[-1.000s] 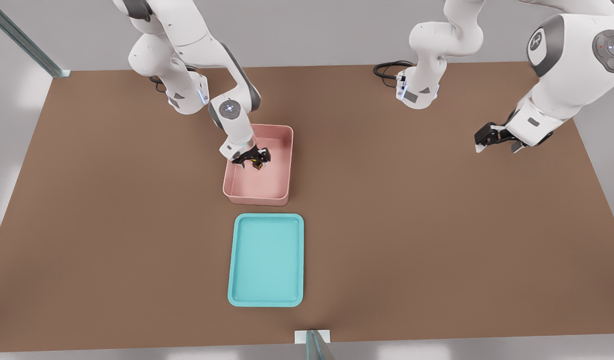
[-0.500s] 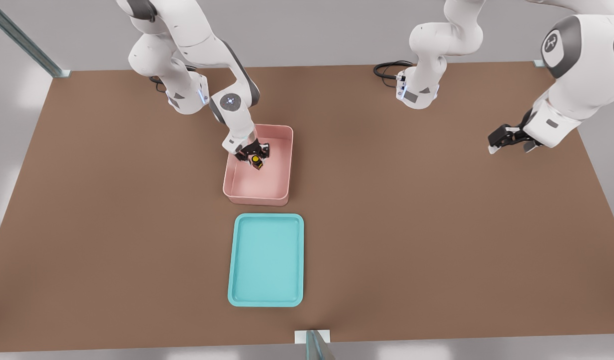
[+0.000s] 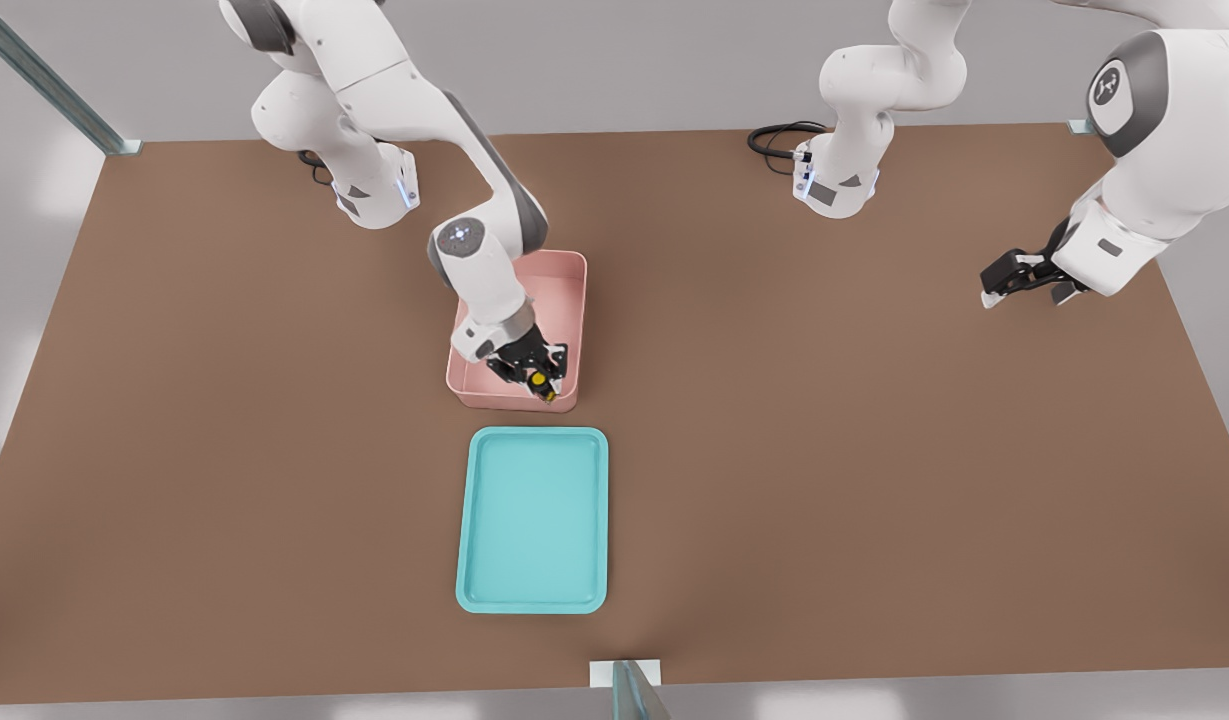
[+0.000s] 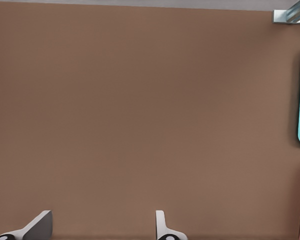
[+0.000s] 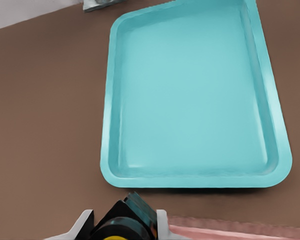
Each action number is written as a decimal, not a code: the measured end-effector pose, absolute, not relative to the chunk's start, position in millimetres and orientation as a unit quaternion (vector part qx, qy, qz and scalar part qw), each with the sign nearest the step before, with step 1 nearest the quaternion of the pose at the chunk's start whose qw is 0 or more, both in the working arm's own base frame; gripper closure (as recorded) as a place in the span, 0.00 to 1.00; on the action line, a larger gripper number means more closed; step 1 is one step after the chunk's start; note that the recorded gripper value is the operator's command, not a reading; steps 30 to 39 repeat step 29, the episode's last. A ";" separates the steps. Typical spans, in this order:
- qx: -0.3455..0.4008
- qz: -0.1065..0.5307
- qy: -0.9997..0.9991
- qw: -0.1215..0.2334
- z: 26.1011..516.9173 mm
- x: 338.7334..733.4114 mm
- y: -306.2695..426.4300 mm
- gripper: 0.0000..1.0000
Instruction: The left arm remains still, and the right arm places the button from the box into the tray
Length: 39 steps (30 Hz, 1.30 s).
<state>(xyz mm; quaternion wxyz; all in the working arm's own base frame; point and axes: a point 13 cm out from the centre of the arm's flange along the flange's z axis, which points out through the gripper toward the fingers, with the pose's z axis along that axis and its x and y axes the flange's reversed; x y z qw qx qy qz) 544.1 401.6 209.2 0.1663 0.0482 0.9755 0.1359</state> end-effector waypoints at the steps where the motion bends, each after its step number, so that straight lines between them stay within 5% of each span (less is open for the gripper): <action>1: 0.058 0.130 0.975 0.172 211.9 576.0 397.4 0.52; 7: 0.102 0.107 0.975 0.166 123.5 706.6 379.0 0.52; 8: 0.103 0.105 0.975 0.165 111.4 717.2 374.8 0.32; 9: 0.101 0.106 0.976 0.164 104.9 724.3 373.9 0.00; 13: 0.089 0.116 0.977 0.156 120.0 740.7 378.9 0.00; 14: 0.077 0.127 0.976 0.158 162.2 743.2 390.4 0.00; 16: 0.030 0.140 0.971 0.193 346.7 744.6 388.7 0.00; 18: 0.048 0.097 0.972 0.208 470.2 755.4 243.2 0.00; 20: 0.064 0.056 0.977 0.195 529.7 735.4 111.9 0.00; 24: 0.036 -0.007 0.996 0.082 489.1 688.2 52.2 0.00; 28: 0.005 -0.022 1.000 0.021 469.9 664.1 44.0 0.00; 39: -0.001 -0.024 1.000 0.011 467.9 660.0 42.9 0.00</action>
